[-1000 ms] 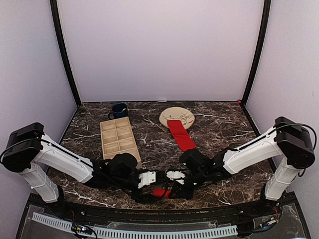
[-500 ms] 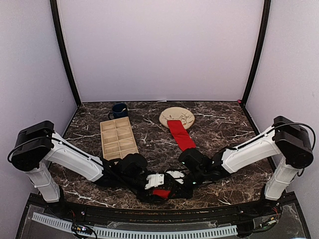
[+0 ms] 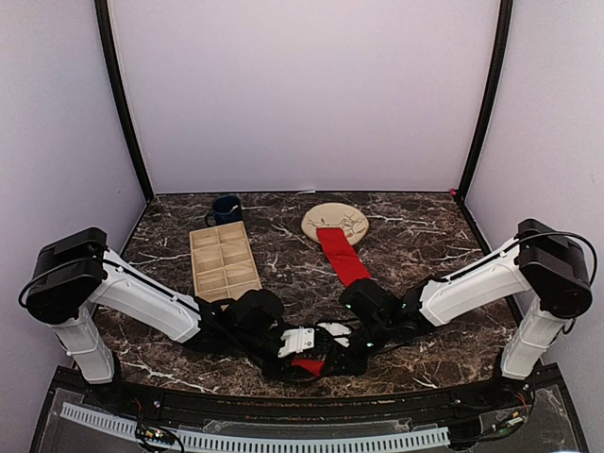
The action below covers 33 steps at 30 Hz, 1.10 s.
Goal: Roll the socks
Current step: Pick up the sock from the center of the board.
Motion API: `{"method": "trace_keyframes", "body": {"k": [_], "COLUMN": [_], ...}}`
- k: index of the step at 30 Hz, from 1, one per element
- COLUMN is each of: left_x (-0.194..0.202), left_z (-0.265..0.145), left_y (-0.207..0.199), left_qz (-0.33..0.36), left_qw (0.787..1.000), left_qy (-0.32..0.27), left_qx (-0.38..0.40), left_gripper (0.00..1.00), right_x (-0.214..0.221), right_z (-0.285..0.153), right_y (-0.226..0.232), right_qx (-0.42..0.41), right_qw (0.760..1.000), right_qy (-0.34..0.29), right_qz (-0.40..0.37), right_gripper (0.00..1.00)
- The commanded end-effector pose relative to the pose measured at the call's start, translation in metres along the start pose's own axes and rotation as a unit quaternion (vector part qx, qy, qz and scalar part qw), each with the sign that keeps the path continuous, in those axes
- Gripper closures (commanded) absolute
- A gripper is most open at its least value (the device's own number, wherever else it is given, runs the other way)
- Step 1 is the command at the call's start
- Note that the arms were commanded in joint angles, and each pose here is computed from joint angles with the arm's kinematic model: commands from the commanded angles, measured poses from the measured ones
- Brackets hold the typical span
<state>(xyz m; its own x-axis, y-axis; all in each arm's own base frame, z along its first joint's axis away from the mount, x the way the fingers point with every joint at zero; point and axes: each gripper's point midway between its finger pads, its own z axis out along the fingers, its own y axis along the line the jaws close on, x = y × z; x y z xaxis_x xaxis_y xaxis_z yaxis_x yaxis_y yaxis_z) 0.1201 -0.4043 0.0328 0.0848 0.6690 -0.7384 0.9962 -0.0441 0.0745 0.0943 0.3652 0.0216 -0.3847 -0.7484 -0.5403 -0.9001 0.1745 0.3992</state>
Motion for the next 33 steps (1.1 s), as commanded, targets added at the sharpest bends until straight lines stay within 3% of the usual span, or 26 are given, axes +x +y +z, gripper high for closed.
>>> {"method": "trace_keyframes", "body": {"k": [1,8,18,33], "left_x": [0.016,0.021,0.025,0.013], "left_z": [0.008,0.007,0.003,-0.009], "left_y": [-0.010,-0.010,-0.004,0.004], "left_qz": [-0.005,-0.016,-0.047,-0.068], "left_qw": [0.999,0.999,0.998,0.997], "left_qy": [0.036,0.044,0.050,0.016], "left_qx": [0.024,0.019,-0.005,-0.029], "left_gripper": [0.41,0.42,0.33,0.31], "right_x": [0.003,0.004,0.010,0.018], "right_z": [0.002,0.002,0.002,0.005], "right_y": [-0.003,-0.003,-0.002,-0.002], "right_qx": [0.000,-0.007,-0.014,-0.017], "right_qw": [1.000,1.000,1.000,0.999], "right_qy": [0.004,0.000,-0.005,0.001], "right_qz": [0.005,0.013,0.024,0.033], "right_gripper": [1.00,1.00,1.00,1.00]}}
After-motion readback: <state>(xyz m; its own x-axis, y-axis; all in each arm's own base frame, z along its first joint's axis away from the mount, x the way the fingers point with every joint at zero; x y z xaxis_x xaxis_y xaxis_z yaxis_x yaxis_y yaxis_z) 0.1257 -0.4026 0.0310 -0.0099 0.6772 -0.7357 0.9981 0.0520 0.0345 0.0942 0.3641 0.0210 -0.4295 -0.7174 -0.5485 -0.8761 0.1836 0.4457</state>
